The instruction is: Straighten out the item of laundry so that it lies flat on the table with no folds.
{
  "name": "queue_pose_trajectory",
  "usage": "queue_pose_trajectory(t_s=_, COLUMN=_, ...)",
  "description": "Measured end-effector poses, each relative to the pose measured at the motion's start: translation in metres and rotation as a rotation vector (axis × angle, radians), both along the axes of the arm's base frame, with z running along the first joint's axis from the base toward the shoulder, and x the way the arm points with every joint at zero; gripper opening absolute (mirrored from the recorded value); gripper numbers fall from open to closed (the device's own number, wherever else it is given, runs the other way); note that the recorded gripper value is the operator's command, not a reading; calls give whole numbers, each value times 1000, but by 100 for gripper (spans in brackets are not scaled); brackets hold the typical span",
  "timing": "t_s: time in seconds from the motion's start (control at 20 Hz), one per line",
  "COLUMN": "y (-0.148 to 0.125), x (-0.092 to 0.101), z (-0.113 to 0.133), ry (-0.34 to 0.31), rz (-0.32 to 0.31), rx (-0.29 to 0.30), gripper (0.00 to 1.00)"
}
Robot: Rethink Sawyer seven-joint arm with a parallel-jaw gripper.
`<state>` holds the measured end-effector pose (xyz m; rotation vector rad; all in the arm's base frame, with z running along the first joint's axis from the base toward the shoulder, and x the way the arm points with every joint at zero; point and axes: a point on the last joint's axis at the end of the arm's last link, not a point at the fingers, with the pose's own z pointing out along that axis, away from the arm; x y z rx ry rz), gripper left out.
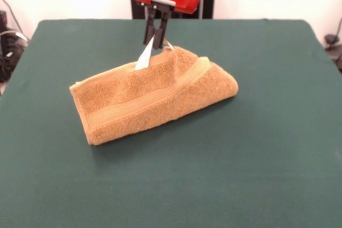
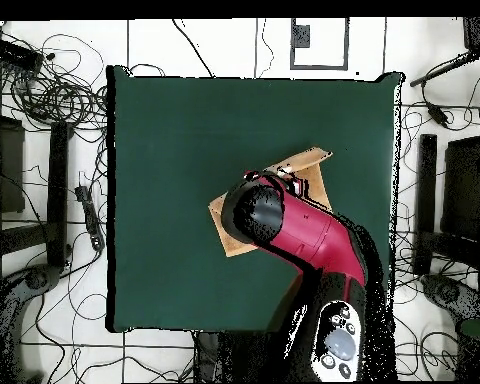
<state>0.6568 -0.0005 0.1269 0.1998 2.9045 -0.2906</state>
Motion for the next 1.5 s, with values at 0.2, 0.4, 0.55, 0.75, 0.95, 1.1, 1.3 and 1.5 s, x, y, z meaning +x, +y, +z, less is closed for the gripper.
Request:
queue_pose_trajectory(t_s=0.2, y=3, x=4, z=0, ry=-5, rz=1, rx=6, gripper=0)
queue_pose_trajectory(t_s=0.4, y=8, x=11, z=0, ry=-16, rz=10, rx=12, gripper=0)
queue_pose_trajectory(t_s=0.55, y=12, x=15, z=-1, ry=-21, rz=15, rx=31, gripper=0)
queue_pose_trajectory(t_s=0.75, y=5, x=15, z=-4, ry=-18, rz=12, rx=50, gripper=0)
queue_pose_trajectory(t_s=0.95, y=-3, x=14, z=-3, ry=-19, rz=-5, rx=68, gripper=0)
queue_pose_trajectory(t_s=1.1, y=-7, x=15, z=-2, ry=-23, rz=-12, rx=71, gripper=0)
queue_pose_trajectory(t_s=1.3, y=-6, x=15, z=-2, ry=-23, rz=-10, rx=71, gripper=0)
queue_pose_trajectory(t_s=1.5, y=-3, x=15, z=-2, ry=-22, rz=-6, rx=71, gripper=0)
